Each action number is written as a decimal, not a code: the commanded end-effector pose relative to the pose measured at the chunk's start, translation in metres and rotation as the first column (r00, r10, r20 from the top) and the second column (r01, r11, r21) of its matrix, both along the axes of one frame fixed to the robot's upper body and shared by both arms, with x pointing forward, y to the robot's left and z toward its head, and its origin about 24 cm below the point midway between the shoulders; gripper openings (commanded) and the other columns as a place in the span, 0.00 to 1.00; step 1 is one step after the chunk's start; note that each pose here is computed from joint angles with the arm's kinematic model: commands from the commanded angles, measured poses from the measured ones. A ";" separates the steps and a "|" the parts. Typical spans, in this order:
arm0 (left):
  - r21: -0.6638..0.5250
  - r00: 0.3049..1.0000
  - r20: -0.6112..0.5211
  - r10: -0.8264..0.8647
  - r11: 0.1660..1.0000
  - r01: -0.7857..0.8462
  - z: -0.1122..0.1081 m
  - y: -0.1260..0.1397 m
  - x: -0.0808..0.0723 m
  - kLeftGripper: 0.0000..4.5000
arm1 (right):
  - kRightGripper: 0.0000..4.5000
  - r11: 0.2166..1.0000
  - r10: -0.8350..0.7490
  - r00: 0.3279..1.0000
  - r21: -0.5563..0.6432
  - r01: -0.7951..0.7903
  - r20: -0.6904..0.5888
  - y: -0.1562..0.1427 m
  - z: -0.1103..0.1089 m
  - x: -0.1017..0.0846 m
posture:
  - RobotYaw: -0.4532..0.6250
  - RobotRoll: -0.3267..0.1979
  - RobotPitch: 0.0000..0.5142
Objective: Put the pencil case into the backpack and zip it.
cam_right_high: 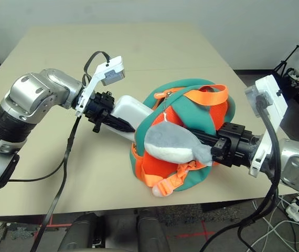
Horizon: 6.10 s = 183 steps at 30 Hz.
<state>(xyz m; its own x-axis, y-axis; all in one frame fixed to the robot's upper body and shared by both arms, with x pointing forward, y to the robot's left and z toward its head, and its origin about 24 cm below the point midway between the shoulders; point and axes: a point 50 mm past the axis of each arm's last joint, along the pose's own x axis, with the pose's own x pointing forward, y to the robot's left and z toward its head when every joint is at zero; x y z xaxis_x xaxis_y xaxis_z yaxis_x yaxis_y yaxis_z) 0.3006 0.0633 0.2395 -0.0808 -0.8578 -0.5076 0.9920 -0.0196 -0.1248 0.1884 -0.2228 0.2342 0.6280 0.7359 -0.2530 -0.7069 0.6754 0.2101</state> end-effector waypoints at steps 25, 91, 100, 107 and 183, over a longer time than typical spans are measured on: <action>-0.127 0.996 -0.052 0.078 0.988 -0.084 0.027 0.018 -0.003 0.00 | 0.04 1.000 0.024 1.000 0.006 -0.024 0.020 -0.001 -0.004 0.013 | 0.35 0.62 0.10; -0.149 0.952 0.284 -0.113 0.976 0.160 0.039 -0.006 -0.037 1.00 | 0.04 0.999 0.033 0.999 0.020 -0.033 0.017 -0.002 -0.007 0.027 | 0.39 0.62 0.11; -0.123 0.924 0.373 -0.084 0.983 0.139 0.022 -0.024 -0.035 1.00 | 0.04 0.999 0.029 0.999 0.016 -0.029 0.024 -0.002 -0.004 0.025 | 0.37 0.62 0.12; -0.131 0.914 0.399 -0.074 0.982 0.136 0.014 -0.035 -0.039 1.00 | 0.04 0.999 0.028 0.999 0.014 -0.029 0.023 -0.002 -0.003 0.025 | 0.37 0.62 0.13; -0.185 0.885 0.463 0.056 0.982 0.034 0.007 -0.045 -0.026 0.57 | 0.04 0.999 0.043 0.999 0.023 -0.044 0.018 -0.009 -0.005 0.059 | 0.45 0.62 0.13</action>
